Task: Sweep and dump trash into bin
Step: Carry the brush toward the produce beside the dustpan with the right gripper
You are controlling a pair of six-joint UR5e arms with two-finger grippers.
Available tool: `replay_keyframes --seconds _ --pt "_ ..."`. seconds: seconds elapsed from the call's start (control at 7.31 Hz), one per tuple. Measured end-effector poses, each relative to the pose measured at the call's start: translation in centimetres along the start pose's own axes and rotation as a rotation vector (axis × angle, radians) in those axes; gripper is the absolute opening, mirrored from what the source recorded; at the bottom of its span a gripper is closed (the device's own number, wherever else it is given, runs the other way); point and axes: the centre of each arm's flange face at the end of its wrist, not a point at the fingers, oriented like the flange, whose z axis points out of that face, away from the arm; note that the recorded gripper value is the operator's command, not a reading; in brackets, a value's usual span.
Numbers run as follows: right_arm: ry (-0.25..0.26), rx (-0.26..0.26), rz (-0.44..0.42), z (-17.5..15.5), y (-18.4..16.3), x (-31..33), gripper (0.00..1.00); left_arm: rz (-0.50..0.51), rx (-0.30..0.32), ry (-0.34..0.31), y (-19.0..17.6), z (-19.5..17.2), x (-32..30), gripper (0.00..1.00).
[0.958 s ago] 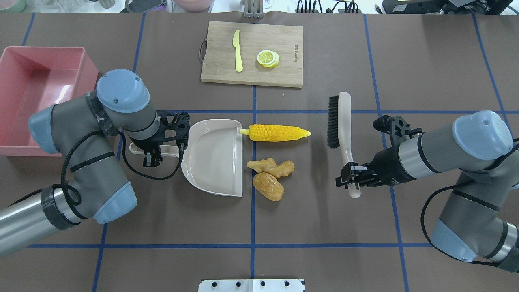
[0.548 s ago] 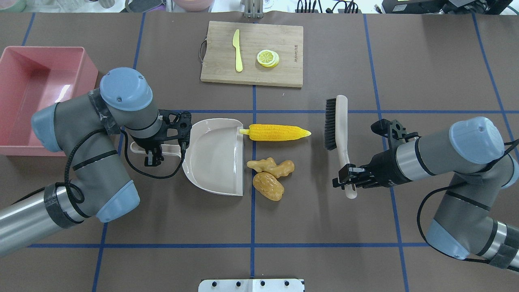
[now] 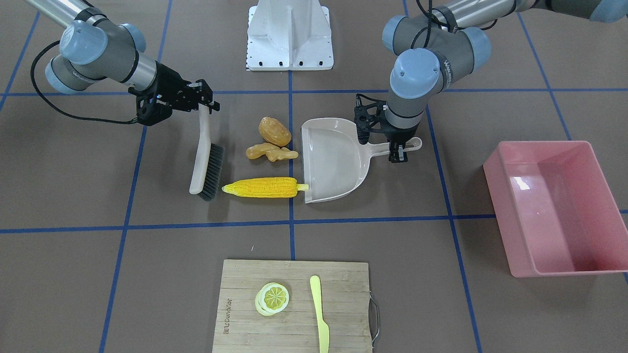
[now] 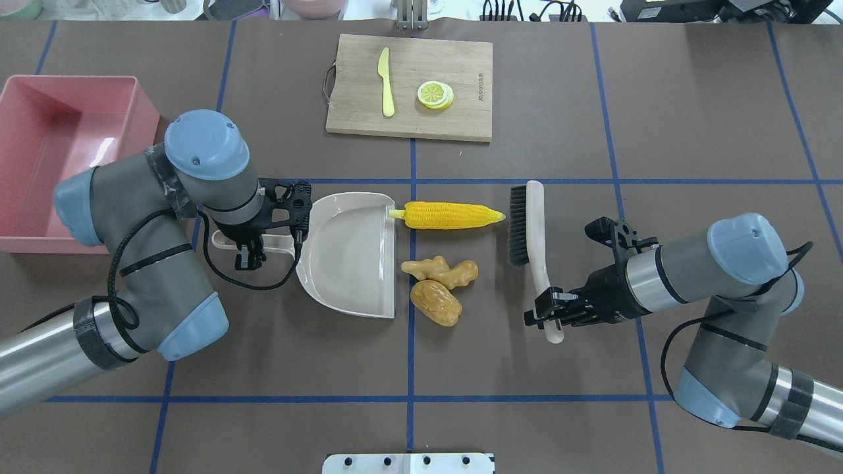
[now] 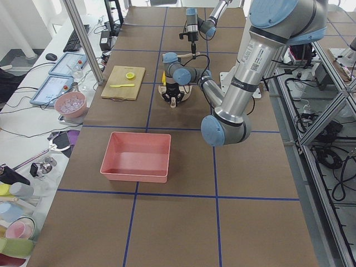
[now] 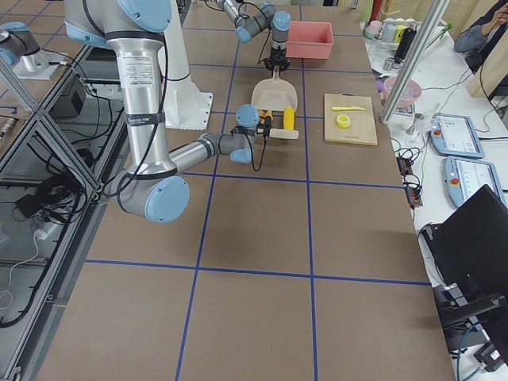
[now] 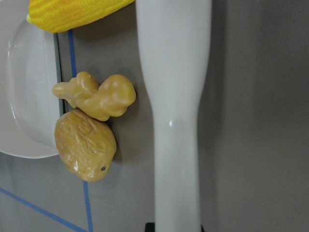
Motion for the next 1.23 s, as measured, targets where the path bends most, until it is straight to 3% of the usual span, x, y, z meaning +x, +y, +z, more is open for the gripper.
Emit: replay_keyframes --seconds 0.55,0.96,1.23 --pt "0.001 -0.009 0.008 -1.0 -0.4 0.8 0.0 -0.005 -0.005 0.002 -0.1 0.3 -0.3 0.0" --pt "0.0 0.034 0.058 -8.4 -4.4 2.7 0.0 -0.004 -0.004 0.003 -0.4 0.3 -0.5 0.0" --pt "-0.004 0.059 0.075 -11.6 -5.0 3.4 0.0 -0.004 -0.003 0.003 -0.5 0.2 -0.5 0.0"
